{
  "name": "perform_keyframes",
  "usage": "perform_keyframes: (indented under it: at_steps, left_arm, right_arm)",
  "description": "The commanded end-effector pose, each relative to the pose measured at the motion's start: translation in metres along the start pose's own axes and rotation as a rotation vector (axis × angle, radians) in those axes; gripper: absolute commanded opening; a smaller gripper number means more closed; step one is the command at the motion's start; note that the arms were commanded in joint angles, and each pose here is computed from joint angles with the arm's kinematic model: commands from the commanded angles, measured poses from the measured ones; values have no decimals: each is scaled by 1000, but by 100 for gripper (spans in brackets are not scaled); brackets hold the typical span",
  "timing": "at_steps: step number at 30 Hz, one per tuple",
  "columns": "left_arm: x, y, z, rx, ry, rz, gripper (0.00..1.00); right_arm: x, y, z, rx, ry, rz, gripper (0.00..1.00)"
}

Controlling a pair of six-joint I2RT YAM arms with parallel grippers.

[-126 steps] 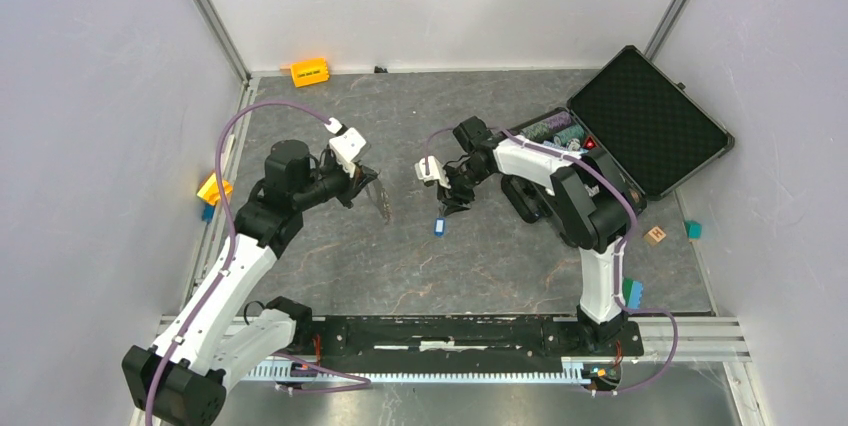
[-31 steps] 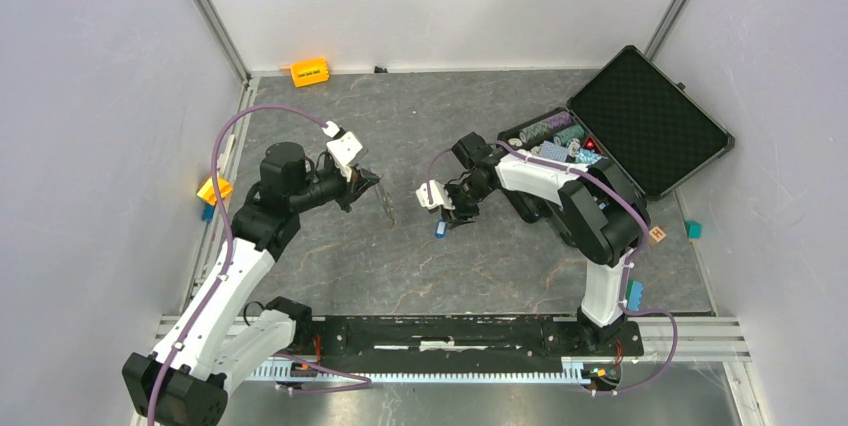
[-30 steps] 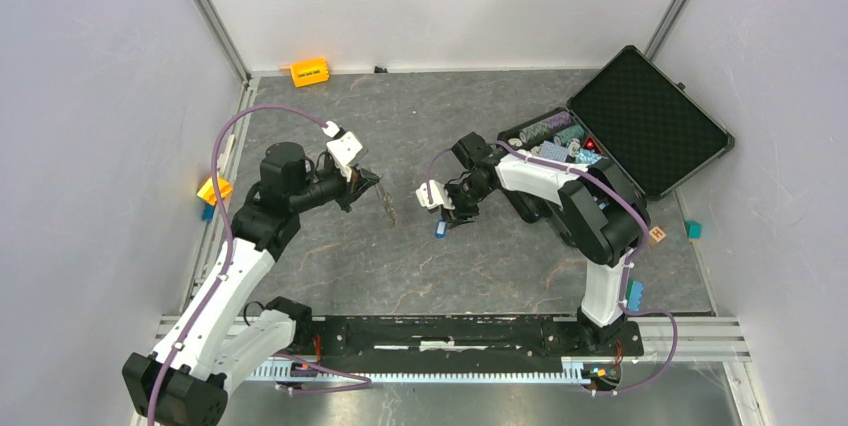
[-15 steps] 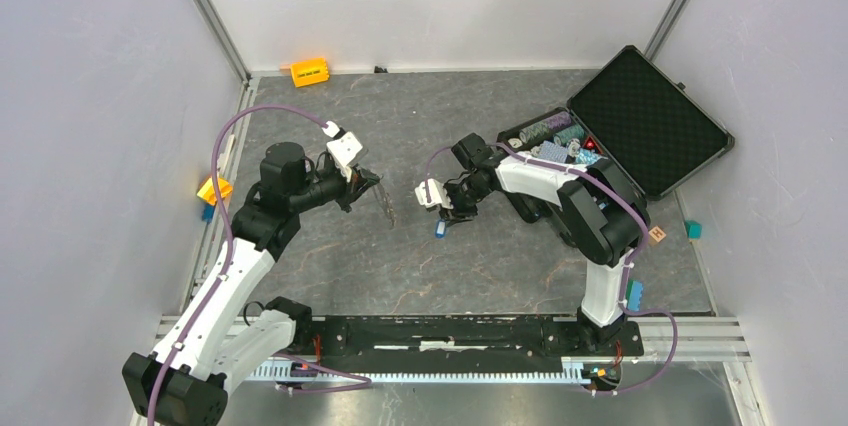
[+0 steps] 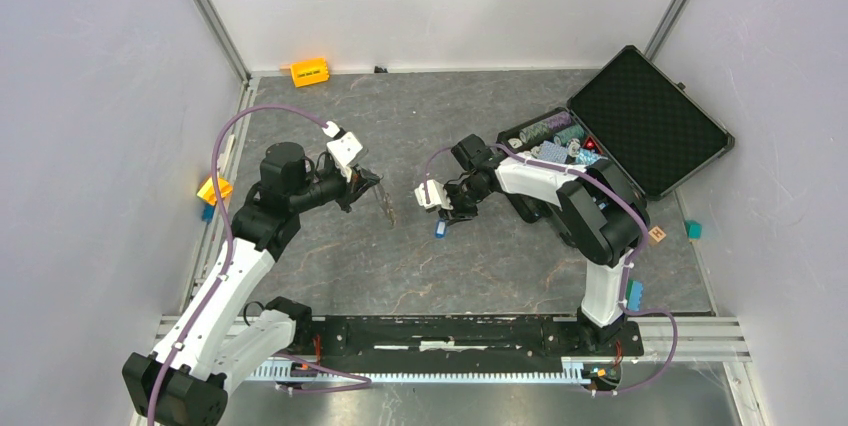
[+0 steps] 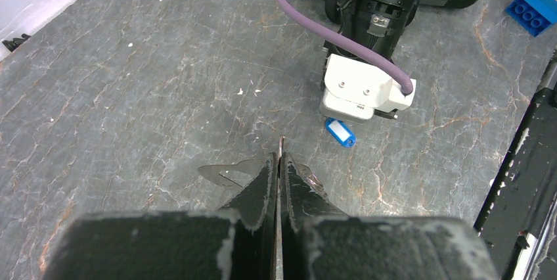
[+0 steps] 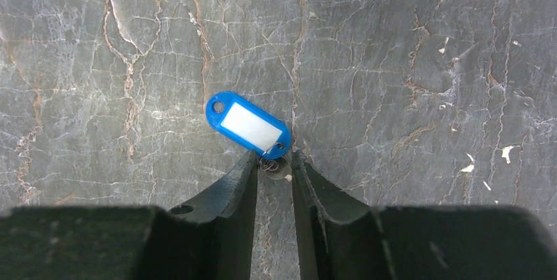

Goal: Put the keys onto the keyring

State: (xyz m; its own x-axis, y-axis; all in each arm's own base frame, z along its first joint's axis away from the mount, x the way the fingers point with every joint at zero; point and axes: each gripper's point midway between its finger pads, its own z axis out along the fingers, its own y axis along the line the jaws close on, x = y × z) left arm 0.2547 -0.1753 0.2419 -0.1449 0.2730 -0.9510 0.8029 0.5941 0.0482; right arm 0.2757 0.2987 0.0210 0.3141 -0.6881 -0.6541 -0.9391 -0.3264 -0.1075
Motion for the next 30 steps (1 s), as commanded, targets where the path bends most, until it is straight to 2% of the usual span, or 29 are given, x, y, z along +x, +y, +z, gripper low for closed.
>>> perform_keyframes:
  at_steps: [1, 30]
  left_arm:
    - [-7, -1, -3, 13, -27, 41, 2]
    - [-6, -2, -2, 19, -24, 39, 2]
  right_arm:
    - [-6, -5, -3, 22, -8, -26, 31]
    - [-6, -12, -2, 33, -3, -21, 26]
